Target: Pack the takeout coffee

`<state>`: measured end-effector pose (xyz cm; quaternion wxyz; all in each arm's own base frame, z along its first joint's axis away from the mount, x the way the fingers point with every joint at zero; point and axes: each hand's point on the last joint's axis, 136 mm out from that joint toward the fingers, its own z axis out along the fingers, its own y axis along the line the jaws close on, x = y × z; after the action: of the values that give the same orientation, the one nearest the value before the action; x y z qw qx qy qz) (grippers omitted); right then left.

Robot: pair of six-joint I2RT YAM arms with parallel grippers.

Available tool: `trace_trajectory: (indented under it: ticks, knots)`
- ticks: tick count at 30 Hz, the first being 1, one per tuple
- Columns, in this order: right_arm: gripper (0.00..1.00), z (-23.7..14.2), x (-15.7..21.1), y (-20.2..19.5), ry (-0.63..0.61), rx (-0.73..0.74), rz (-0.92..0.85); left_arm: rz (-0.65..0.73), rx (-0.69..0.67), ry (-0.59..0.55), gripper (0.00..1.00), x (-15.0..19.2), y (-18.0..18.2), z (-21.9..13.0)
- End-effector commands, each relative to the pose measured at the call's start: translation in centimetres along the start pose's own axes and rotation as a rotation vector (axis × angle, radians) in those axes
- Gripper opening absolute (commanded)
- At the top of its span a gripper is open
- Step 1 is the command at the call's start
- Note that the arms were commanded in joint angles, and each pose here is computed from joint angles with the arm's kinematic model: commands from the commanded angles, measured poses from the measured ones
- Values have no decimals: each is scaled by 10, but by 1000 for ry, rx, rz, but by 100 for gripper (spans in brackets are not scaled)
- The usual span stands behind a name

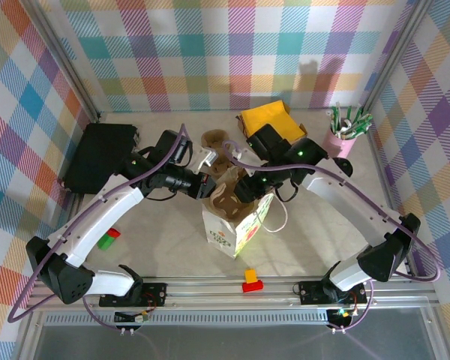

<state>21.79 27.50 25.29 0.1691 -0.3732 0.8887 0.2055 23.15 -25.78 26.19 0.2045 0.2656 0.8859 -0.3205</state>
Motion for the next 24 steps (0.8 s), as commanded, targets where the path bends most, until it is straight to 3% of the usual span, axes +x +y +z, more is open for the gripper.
trace_trajectory:
  ticks: [1,24]
  knots:
    - [40,5,2,-5,-1,19,1,34,22,-7,0,-4,-5,2]
    - [40,3,7,-25,17,126,-7,110,81,0,0,4,-19,-8]
